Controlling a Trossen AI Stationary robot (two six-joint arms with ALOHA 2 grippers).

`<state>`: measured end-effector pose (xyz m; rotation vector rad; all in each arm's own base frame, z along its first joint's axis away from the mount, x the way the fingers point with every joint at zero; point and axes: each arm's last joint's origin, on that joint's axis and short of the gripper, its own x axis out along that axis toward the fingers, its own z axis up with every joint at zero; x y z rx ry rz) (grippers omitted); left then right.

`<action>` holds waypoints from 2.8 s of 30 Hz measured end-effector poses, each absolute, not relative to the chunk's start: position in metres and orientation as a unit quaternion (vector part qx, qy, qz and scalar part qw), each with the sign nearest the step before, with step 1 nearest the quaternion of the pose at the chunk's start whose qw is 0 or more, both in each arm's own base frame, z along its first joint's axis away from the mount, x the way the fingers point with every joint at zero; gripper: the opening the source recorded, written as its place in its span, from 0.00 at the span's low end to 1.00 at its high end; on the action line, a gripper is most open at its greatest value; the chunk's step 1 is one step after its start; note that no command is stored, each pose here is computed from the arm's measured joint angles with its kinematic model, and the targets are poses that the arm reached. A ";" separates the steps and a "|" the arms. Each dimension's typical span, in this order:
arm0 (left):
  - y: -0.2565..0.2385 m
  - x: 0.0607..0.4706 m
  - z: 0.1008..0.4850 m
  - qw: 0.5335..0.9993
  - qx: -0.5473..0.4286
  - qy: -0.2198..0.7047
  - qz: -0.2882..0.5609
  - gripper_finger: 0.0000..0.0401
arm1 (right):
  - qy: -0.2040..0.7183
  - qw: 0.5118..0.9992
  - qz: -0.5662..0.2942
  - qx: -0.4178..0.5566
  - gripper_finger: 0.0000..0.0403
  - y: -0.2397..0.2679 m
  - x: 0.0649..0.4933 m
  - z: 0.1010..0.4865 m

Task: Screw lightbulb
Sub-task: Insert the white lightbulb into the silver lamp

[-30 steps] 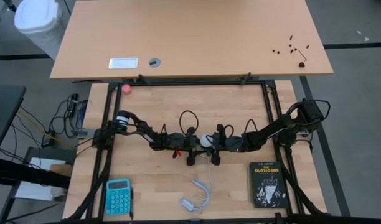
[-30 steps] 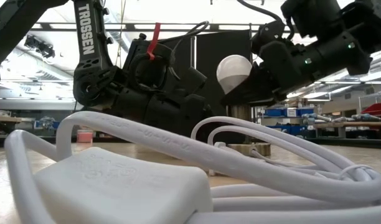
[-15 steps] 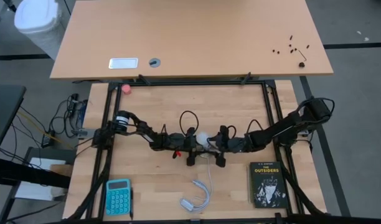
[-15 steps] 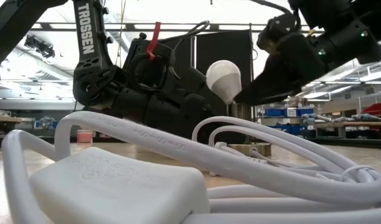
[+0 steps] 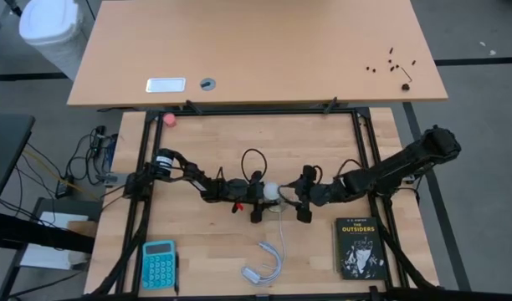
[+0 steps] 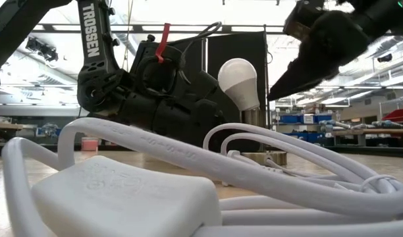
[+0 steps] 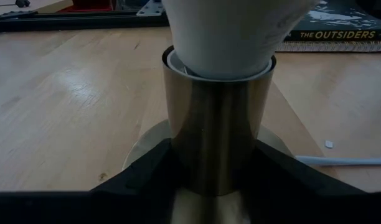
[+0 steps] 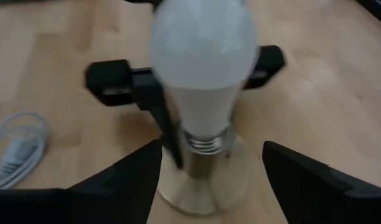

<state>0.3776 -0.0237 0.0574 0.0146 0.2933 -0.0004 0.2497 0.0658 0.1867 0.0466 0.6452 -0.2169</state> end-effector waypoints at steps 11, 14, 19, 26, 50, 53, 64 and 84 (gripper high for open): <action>-0.023 0.378 0.057 0.989 0.006 0.146 0.001 0.52 | 0.437 0.895 -0.092 0.005 0.77 0.078 0.289 0.221; -0.023 0.378 0.058 0.989 0.006 0.145 0.001 0.52 | 0.470 0.877 -0.093 -0.012 0.79 0.082 0.300 0.226; -0.023 0.377 0.057 0.989 0.006 0.145 0.001 0.52 | 0.521 0.846 -0.107 -0.036 0.82 0.079 0.312 0.238; -0.023 0.377 0.058 0.989 0.005 0.145 0.001 0.52 | 0.515 0.853 -0.088 -0.025 0.87 0.070 0.323 0.245; -0.024 0.377 0.058 0.989 0.004 0.145 0.000 0.52 | 0.391 0.916 -0.088 0.004 0.88 0.067 0.323 0.182; -0.025 0.377 0.058 0.989 0.004 0.145 -0.002 0.52 | 0.371 0.923 -0.096 0.000 0.87 0.068 0.321 0.179; -0.025 0.377 0.057 0.989 0.004 0.147 -0.002 0.52 | 0.296 0.949 -0.103 -0.021 0.78 0.073 0.302 0.168; -0.025 0.377 0.057 0.989 0.005 0.146 -0.002 0.52 | 0.178 0.979 -0.092 -0.022 0.70 0.063 0.292 0.157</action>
